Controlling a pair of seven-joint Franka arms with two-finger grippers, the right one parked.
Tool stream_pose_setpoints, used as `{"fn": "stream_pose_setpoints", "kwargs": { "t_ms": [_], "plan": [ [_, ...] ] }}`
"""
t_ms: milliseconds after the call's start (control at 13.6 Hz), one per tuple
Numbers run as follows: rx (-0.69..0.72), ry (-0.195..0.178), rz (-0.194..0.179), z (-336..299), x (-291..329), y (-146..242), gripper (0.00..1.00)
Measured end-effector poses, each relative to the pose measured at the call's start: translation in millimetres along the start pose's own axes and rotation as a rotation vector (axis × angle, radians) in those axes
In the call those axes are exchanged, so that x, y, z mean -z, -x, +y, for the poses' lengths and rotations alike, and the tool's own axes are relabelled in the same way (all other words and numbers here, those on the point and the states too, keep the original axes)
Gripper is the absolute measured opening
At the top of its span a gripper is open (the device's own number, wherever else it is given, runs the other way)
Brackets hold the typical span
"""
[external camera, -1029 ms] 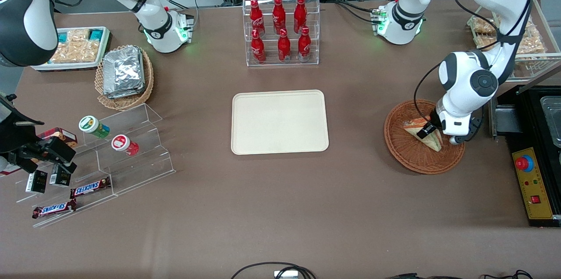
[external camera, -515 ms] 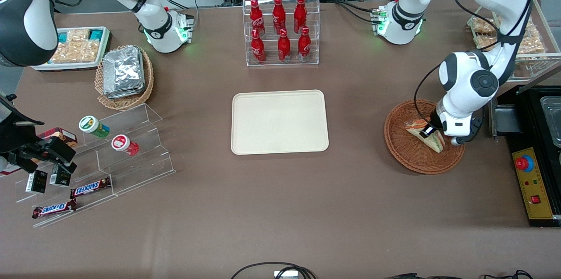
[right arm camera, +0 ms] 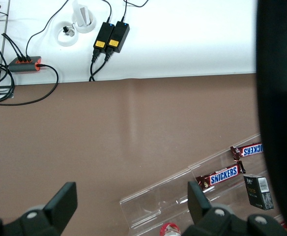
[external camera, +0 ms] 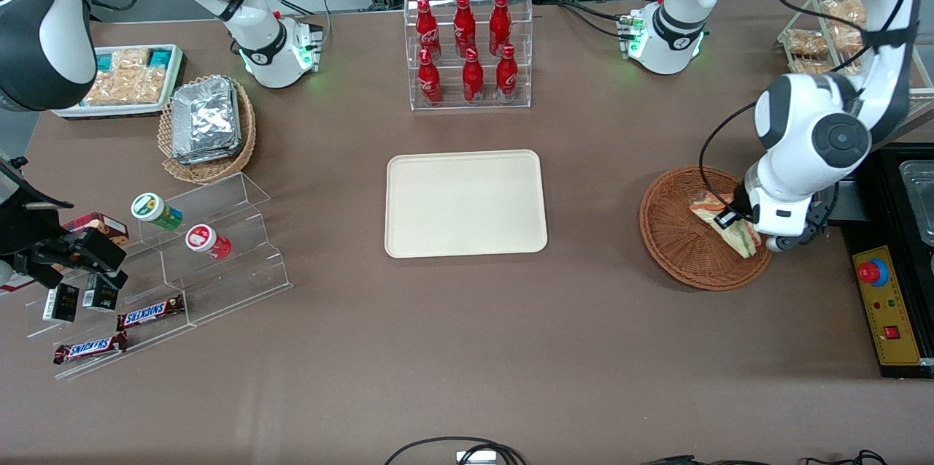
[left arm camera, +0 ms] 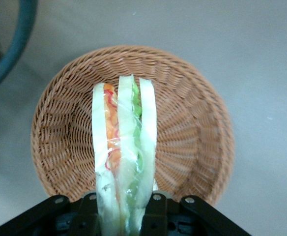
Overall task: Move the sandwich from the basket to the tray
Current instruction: 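Lift the sandwich with the left gripper and carry it toward the tray, then lower the held sandwich onto the cream tray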
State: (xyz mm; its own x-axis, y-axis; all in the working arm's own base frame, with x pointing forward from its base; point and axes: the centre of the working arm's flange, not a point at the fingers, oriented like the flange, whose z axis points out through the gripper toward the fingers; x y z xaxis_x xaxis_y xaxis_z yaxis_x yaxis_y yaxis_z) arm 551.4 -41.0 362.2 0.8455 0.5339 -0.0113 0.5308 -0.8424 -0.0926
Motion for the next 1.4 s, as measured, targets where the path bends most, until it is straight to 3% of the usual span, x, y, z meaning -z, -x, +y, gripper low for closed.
{"fn": "stream_pose_setpoints", "kwargs": {
  "t_ms": [294,809,1176,1397],
  "plan": [
    [-0.131,0.013,0.016,61.7,45.2,35.0,0.2],
    [-0.403,0.04,0.014,158.5,55.5,149.2,0.2],
    [-0.612,0.005,0.06,204.0,44.9,227.0,0.2],
    [-0.701,-0.008,0.064,229.8,23.8,279.3,0.2]
  ]
}}
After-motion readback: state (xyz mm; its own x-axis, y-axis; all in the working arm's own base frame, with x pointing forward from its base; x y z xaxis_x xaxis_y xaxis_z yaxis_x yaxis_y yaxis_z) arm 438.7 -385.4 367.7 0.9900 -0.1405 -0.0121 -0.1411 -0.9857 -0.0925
